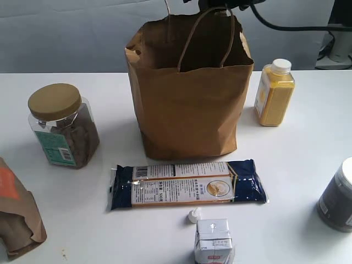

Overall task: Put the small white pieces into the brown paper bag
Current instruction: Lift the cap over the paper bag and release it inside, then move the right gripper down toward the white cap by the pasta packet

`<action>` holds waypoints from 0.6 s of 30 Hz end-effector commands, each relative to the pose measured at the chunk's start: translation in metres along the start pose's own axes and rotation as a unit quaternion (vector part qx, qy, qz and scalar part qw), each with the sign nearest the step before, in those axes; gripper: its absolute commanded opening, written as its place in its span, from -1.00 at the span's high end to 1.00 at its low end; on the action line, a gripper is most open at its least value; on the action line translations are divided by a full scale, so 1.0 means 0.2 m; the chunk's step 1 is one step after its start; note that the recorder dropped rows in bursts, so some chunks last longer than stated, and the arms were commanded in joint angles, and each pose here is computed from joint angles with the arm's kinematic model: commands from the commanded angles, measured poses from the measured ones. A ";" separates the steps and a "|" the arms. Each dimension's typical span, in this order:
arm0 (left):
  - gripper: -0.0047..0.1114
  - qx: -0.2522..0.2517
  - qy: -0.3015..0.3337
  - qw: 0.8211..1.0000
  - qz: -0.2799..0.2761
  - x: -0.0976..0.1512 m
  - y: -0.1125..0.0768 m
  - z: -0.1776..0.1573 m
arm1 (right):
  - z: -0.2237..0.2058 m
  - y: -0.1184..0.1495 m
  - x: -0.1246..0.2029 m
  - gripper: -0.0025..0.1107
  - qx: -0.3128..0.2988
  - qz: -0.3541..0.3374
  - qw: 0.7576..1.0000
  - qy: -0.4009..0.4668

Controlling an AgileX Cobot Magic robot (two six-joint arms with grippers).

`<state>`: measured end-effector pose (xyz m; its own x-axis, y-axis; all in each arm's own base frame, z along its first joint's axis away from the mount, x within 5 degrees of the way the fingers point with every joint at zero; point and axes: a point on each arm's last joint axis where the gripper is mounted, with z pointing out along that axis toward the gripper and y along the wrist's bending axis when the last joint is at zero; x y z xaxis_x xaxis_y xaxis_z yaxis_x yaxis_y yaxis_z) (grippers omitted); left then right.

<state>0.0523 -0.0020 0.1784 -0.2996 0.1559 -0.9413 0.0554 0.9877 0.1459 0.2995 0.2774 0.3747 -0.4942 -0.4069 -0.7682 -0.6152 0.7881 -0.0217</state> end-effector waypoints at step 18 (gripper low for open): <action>0.92 0.004 -0.004 1.000 -0.004 0.00 0.00 0.00 | -0.32 -0.14 0.05 0.87 0.115 0.006 0.991 0.063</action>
<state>0.0523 -0.0020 0.1784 -0.2996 0.1559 -0.9413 0.0554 0.9877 0.1459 0.2790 0.2424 0.4051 -0.5216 -0.4421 -0.7298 -0.5440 0.8312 -0.1147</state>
